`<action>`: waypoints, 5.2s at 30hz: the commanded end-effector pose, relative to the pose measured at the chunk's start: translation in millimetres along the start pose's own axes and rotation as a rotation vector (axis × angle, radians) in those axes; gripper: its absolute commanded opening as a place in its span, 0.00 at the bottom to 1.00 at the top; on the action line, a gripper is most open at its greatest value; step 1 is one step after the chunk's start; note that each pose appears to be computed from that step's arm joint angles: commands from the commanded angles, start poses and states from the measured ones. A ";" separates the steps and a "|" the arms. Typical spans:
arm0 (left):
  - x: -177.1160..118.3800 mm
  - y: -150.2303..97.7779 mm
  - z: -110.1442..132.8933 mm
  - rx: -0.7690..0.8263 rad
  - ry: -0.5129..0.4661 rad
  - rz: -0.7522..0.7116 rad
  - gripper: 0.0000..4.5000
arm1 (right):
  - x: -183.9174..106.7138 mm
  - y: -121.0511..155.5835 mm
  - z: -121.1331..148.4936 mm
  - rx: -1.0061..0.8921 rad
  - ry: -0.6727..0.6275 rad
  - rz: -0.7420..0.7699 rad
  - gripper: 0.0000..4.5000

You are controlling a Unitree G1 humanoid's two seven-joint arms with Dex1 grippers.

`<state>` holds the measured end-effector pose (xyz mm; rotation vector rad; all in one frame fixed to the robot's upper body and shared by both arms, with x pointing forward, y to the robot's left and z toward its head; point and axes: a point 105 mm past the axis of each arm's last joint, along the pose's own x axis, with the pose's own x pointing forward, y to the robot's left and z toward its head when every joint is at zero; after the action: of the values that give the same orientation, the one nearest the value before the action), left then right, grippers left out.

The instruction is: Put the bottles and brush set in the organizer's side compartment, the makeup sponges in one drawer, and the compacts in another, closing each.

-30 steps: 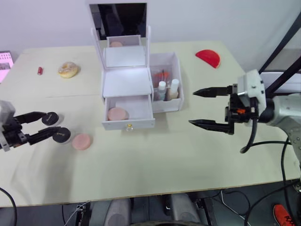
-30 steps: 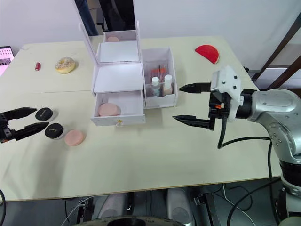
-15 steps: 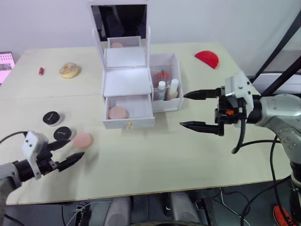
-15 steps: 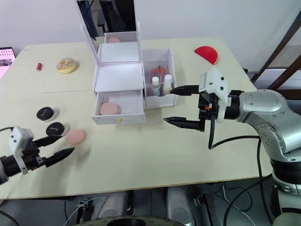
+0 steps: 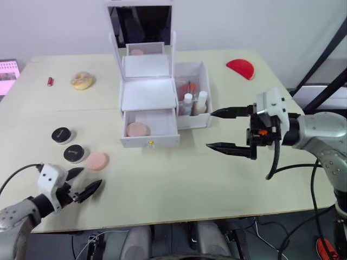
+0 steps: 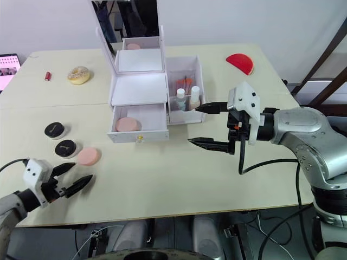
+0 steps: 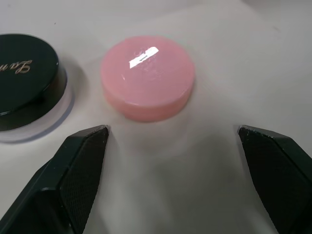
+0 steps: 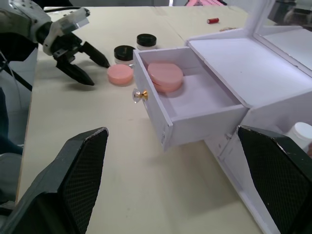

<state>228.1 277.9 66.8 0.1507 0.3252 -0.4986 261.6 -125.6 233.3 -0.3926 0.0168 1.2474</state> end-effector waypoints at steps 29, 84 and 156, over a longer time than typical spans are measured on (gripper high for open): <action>41.0 0.1 14.9 -0.017 -0.002 -0.057 0.60 | -2.1 4.6 21.3 -0.050 -0.032 -0.033 1.00; 118.8 -86.1 197.7 0.432 -0.128 -0.896 0.60 | -1.0 3.1 34.7 -0.063 -0.040 -0.100 1.00; 41.2 -58.1 153.8 0.238 0.011 -0.768 0.02 | 9.1 11.7 24.9 -0.014 -0.053 -0.089 1.00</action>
<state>274.8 170.0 177.3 0.2482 0.3735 -1.3024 254.1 -109.4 246.7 -0.3524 -0.0239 1.1651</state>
